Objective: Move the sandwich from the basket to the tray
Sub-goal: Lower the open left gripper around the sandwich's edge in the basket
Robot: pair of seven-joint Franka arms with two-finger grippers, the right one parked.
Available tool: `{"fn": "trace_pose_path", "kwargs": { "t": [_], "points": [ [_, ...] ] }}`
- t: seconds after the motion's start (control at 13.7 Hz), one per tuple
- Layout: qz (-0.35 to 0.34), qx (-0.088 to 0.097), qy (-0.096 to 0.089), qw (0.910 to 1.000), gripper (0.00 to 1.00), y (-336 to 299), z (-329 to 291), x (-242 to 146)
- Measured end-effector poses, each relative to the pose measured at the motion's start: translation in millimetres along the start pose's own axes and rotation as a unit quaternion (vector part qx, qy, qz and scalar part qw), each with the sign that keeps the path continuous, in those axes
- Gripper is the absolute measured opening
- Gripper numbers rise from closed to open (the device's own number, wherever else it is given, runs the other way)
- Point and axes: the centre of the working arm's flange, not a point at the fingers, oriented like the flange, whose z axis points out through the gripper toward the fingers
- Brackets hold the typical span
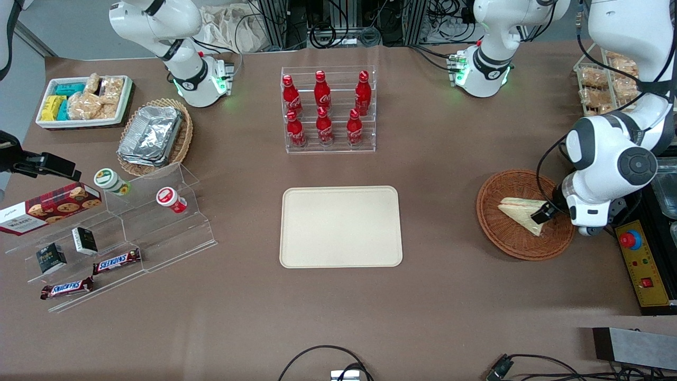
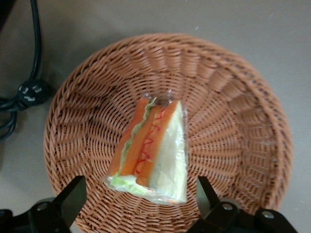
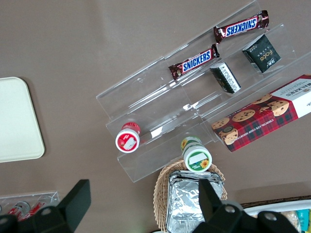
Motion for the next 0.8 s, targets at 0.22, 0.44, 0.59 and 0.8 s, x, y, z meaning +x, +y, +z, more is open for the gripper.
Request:
{"fn": "trace_pose_path", "kwargs": {
  "t": [0.22, 0.44, 0.59, 0.8],
  "points": [
    [-0.009, 0.005, -0.005, 0.9999, 1.0, -10.9, 15.2, 1.6],
    [-0.016, 0.009, -0.009, 0.9998, 1.0, -15.6, 27.3, 4.3],
    [-0.028, 0.009, -0.008, 0.9995, 1.0, -13.8, 35.3, 5.2],
    [-0.047, 0.008, -0.006, 0.9989, 1.0, -1.8, 49.3, 1.8]
  ]
}}
